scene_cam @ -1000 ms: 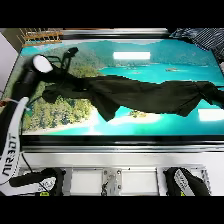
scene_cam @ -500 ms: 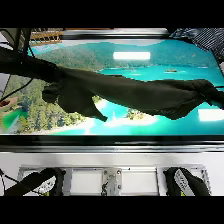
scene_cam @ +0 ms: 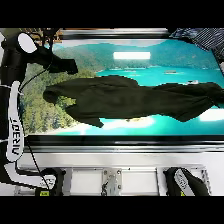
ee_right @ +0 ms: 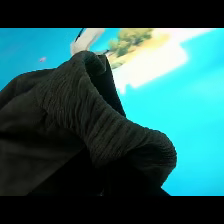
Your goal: Fold the clothes and pants, and hang the long-sleeved shirts on hangers.
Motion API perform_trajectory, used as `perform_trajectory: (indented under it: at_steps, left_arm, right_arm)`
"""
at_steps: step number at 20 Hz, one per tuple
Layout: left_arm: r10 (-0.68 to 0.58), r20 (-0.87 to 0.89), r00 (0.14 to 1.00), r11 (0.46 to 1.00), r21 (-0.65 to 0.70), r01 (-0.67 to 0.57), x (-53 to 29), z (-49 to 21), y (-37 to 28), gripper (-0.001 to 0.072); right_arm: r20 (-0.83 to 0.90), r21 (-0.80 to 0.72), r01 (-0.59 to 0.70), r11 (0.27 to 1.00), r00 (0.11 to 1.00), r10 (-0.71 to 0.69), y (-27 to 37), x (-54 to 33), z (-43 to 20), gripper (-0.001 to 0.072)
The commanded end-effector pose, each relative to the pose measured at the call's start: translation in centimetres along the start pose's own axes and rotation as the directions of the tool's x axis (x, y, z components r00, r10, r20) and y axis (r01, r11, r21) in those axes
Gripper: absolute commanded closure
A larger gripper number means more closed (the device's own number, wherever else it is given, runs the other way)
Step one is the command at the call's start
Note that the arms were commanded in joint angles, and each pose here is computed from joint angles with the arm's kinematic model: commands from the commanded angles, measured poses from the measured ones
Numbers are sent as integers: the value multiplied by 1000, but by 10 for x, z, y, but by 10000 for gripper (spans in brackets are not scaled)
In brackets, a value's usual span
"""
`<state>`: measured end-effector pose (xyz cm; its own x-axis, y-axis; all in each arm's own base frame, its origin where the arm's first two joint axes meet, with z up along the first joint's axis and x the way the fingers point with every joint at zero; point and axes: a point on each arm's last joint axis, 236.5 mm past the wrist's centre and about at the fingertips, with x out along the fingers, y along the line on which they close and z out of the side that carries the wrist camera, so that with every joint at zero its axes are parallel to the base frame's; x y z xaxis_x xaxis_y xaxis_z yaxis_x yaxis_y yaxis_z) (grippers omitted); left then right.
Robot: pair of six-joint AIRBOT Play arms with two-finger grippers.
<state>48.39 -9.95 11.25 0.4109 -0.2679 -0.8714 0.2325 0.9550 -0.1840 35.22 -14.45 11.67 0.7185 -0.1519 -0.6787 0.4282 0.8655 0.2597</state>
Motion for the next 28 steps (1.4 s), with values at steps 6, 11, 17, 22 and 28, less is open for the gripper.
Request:
perform_trajectory:
  at_steps: [6, 11, 17, 22, 28]
  left_arm:
    - [26, -155, 988, 884, -458, -95, 66, -127, 85, 25]
    - [-195, -208, 958, 747, -664, 8, 120, -189, 53, 25]
    - [-339, -242, 909, 717, -692, 83, 151, -205, 11, 232]
    - [-263, -63, 963, 744, -649, 161, 124, -126, 38, 701]
    - [-71, 498, 864, 918, -305, 252, -91, 81, 65, 701]
  right_arm:
    - [-3, 37, 173, 984, 985, -173, -69, -3, 3, 673]
    - [-62, 50, 150, 987, 987, -147, -64, 6, -10, 673]
    - [-66, 47, 148, 988, 987, -144, -62, 6, -11, 673]
    - [-56, 47, 147, 988, 988, -144, -62, 5, -8, 673]
    - [172, 55, -28, 998, 985, 19, 2, -38, 93, 674]
